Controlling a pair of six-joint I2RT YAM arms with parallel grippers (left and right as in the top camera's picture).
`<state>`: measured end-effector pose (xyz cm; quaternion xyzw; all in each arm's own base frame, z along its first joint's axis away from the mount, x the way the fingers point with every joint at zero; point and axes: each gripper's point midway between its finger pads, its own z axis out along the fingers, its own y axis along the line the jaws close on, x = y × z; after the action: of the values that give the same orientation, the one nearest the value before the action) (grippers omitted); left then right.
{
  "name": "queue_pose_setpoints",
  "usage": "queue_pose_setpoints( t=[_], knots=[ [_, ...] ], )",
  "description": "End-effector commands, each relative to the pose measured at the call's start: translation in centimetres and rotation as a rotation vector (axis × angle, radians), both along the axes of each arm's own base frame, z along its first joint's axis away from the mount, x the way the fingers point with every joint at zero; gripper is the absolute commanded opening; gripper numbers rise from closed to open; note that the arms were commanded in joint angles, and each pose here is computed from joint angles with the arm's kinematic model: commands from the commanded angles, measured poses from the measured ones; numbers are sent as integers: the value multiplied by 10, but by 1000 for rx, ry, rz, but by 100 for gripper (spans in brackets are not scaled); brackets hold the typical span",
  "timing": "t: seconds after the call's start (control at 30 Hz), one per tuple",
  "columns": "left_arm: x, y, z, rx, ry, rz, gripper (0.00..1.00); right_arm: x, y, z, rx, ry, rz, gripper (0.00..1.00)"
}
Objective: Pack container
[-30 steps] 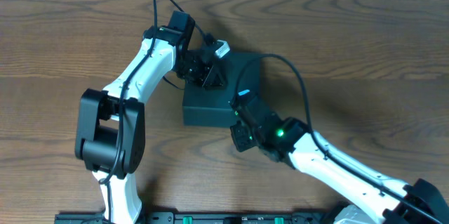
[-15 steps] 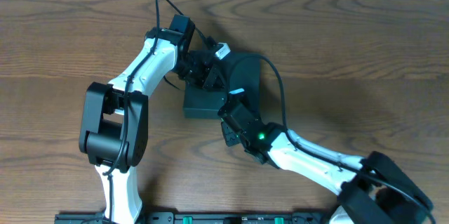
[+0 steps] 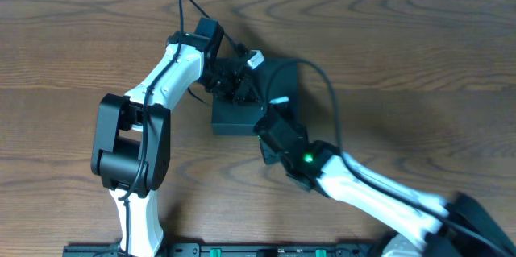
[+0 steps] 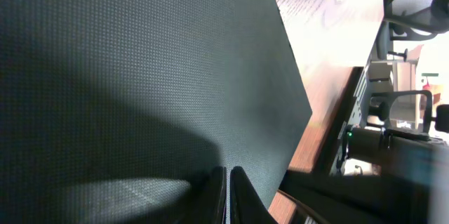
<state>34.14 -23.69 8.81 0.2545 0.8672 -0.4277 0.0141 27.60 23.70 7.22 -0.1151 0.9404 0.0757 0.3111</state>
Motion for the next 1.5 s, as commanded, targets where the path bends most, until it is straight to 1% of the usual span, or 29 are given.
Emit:
queue_pose_setpoints(
  t=[0.0,0.07,0.13,0.2,0.23,0.3,0.33,0.37,0.4,0.43,0.47,0.5,0.53,0.57,0.6,0.73,0.8,1.3,1.47],
  knots=[
    [14,12,-7,52,1,35,6,17,-2,73,83,-169,-1,1],
    [26,17,11,55,-40,51,6,20,-19,102,119,-229,-25,1],
    [38,26,32,72,-91,72,6,25,-41,122,127,-273,-70,1],
    [52,42,59,122,-178,109,6,31,-73,136,107,-307,-123,2],
    [60,54,72,162,-233,136,6,32,-90,141,93,-314,-158,3],
    [70,79,95,225,-315,207,6,32,-121,146,77,-316,-232,16],
    [73,92,107,249,-347,248,6,31,-135,149,67,-320,-260,19],
    [75,104,115,270,-364,290,6,30,-145,151,63,-323,-286,25],
    [78,118,124,302,-383,348,6,28,-155,155,68,-328,-311,40],
    [82,134,132,336,-395,414,6,27,-161,158,81,-333,-324,59],
    [85,146,138,360,-407,466,6,26,-164,162,96,-339,-330,72],
    [87,156,144,374,-421,502,10,26,-167,165,108,-346,-337,81],
    [88,164,150,379,-439,525,32,26,-170,167,110,-352,-347,99],
    [90,171,155,384,-458,545,57,26,-174,169,107,-360,-359,99],
    [94,178,159,389,-478,564,95,26,-177,169,99,-367,-372,99],
    [109,196,159,452,-534,613,95,25,-179,167,87,-357,-378,99],
    [113,196,160,455,-549,618,95,24,-179,165,83,-351,-378,99],
    [112,196,159,456,-545,616,95,21,-180,158,65,-321,-377,99],
    [110,208,157,518,-543,639,95,21,-180,158,65,-321,-377,99]
  ],
)
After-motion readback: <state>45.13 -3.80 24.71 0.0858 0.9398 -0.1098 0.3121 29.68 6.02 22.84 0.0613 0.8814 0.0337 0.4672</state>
